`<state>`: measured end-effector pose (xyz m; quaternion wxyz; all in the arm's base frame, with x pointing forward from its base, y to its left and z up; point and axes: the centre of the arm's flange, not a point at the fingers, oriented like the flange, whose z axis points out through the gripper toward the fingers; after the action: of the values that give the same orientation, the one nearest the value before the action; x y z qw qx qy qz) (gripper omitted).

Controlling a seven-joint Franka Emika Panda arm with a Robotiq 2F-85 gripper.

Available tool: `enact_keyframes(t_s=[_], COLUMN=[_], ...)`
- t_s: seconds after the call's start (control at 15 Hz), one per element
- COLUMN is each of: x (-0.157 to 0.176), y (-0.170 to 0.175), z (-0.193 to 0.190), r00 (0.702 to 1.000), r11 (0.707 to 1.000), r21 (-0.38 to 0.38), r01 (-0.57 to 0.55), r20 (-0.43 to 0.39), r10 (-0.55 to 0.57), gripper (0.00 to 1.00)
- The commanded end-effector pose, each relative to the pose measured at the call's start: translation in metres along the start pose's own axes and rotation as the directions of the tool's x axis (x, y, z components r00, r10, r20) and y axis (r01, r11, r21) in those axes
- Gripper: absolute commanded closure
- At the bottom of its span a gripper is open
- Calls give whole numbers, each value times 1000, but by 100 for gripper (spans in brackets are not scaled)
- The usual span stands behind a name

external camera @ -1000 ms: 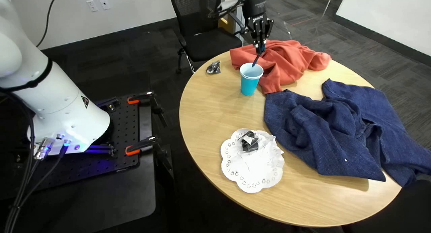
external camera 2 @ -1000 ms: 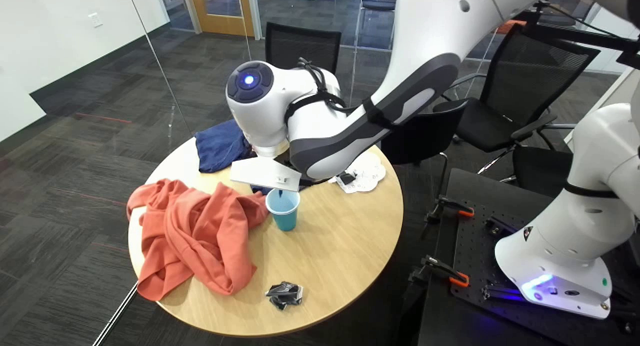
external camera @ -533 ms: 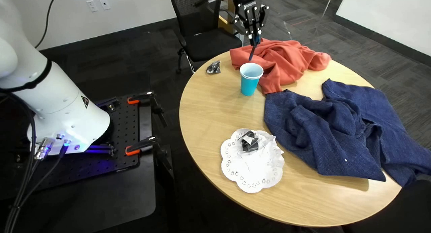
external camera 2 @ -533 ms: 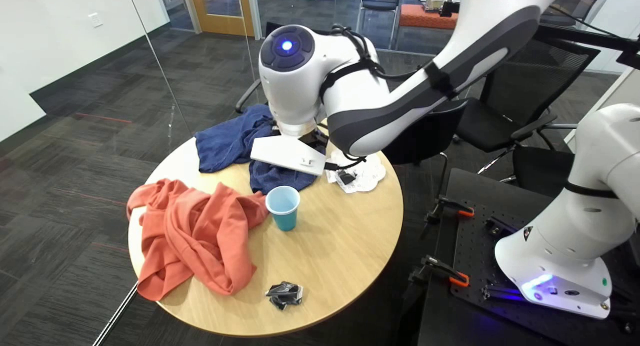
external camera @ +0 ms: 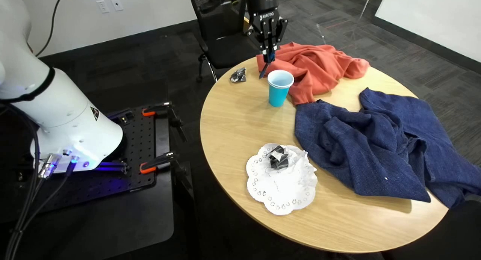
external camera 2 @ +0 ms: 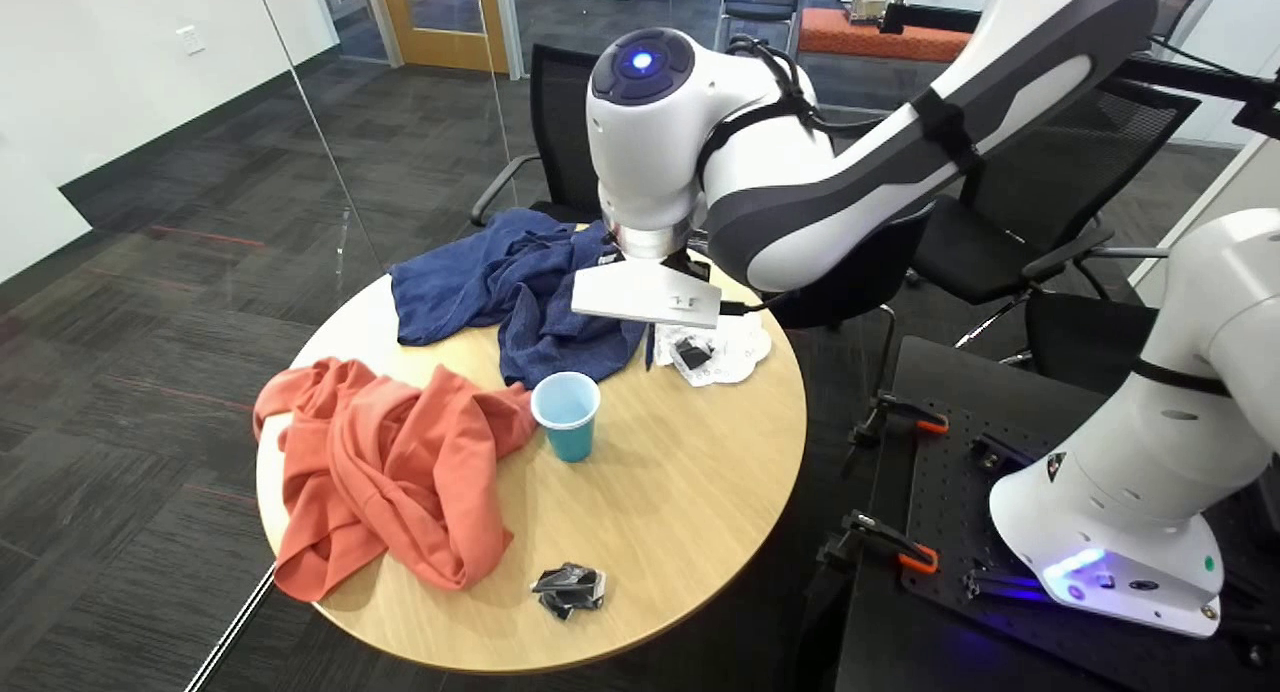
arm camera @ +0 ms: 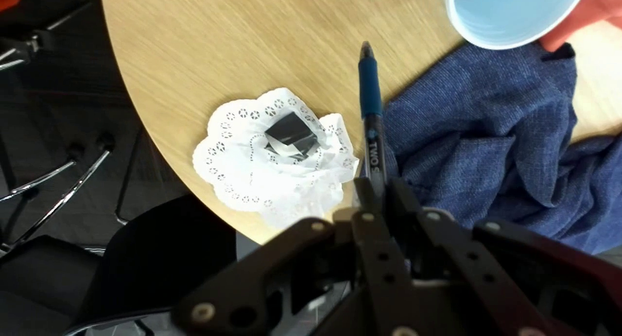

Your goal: Take the pen out of the light blue cup

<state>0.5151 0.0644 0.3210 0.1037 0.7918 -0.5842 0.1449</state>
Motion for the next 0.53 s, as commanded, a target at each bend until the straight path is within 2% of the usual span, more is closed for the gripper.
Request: enact_keyframes(t_s=[0.0,0.47], x=[3,-11], y=[14,22], z=[14,71], r00=[993,957], r11=[995,975], r21=[-40,-80], r01=[95,209], r20=[77,223], r10=[-92,-187], gripper=[97,97])
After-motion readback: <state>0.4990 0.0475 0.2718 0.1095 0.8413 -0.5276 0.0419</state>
